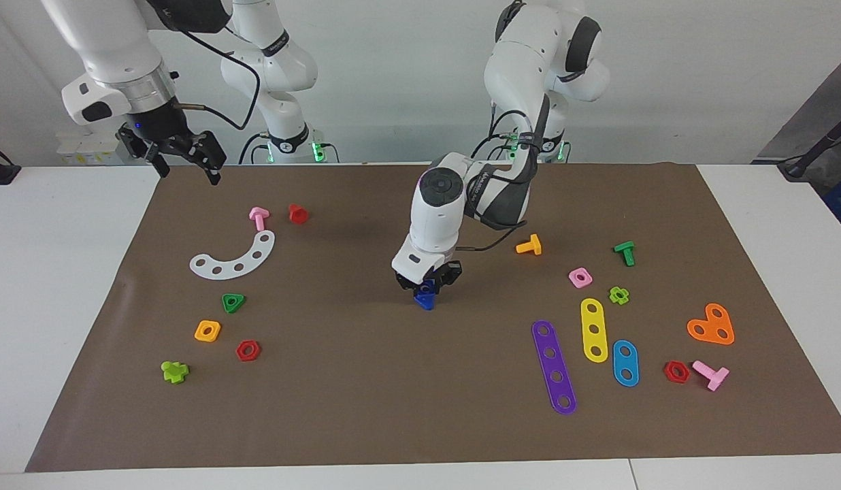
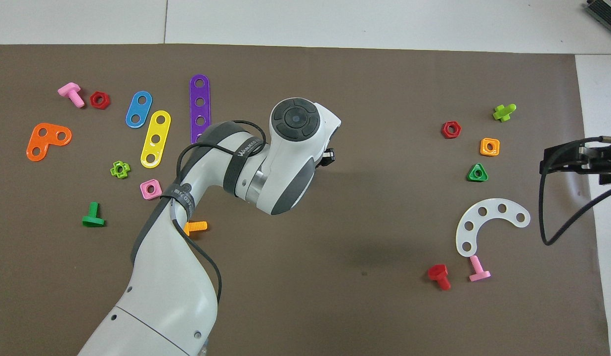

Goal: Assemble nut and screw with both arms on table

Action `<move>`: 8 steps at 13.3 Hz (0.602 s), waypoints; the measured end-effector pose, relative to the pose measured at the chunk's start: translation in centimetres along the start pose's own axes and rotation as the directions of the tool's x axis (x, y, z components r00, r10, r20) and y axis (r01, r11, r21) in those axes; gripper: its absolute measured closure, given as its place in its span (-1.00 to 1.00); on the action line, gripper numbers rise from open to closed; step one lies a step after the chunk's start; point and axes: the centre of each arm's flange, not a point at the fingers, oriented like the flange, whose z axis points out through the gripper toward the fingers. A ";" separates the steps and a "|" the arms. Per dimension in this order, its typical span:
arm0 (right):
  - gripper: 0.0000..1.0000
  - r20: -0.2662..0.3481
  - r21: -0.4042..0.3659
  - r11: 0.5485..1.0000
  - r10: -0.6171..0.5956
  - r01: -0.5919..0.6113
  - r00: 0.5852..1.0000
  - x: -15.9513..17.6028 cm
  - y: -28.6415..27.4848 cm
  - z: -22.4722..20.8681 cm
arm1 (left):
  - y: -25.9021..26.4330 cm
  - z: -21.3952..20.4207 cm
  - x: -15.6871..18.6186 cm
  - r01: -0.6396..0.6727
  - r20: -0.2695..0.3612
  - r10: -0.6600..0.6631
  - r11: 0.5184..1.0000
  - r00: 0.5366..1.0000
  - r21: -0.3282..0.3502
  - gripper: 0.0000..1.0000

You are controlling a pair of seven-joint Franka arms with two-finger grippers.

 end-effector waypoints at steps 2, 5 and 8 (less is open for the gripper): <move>-1.00 0.000 0.000 1.000 0.000 0.000 1.000 0.0 0.0 0.0 | 0.0 0.5 0.0 -0.001 0.002 0.001 1.000 1.000 0.007 0.06; -1.00 0.000 0.000 1.000 0.000 0.000 1.000 0.0 0.0 0.0 | -0.1 1.1 0.1 -0.002 -0.002 0.002 1.000 1.000 0.008 0.06; -1.00 0.000 0.000 1.000 0.000 0.000 1.000 0.0 0.0 0.0 | -0.1 1.6 0.2 -0.003 -0.012 0.003 1.000 1.000 0.005 0.06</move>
